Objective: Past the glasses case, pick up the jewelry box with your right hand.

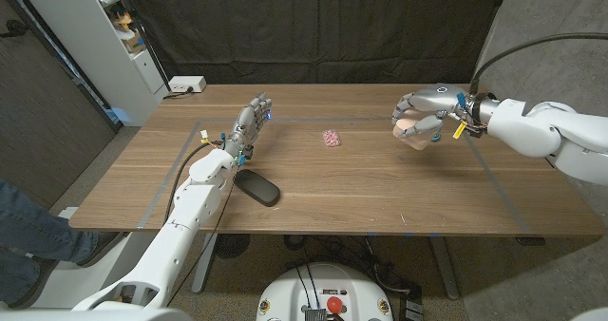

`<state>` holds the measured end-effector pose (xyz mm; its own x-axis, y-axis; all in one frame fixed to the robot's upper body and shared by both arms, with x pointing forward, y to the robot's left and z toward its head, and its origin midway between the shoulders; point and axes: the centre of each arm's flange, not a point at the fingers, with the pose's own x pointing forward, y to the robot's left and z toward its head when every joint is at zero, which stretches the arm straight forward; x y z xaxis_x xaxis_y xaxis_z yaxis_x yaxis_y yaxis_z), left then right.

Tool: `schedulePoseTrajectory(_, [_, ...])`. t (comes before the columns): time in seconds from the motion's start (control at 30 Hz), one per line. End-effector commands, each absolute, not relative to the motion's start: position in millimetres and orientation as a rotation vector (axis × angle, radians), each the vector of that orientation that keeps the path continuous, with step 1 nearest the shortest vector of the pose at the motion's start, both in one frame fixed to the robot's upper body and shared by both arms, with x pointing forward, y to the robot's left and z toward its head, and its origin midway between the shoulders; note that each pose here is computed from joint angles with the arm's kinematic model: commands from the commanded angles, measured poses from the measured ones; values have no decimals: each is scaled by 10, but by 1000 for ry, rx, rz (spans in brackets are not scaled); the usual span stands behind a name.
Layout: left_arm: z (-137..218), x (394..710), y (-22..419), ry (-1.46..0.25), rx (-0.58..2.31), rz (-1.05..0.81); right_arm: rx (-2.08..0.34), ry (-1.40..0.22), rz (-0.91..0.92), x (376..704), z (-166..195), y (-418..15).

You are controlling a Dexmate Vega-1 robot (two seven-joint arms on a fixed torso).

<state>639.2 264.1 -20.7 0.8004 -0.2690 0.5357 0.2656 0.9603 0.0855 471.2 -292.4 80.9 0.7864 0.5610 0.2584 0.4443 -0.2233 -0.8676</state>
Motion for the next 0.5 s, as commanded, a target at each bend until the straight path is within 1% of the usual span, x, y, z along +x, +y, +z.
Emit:
schedulePoseTrajectory(0.03, [-136,6358,2653,-587,19,-288,-1868,-775,120,4644,908,-2920])
schedulePoseTrajectory(0.5, [-129,6391,2692,-586,16,-291,-1883,-809,101,4556,1081,-2875])
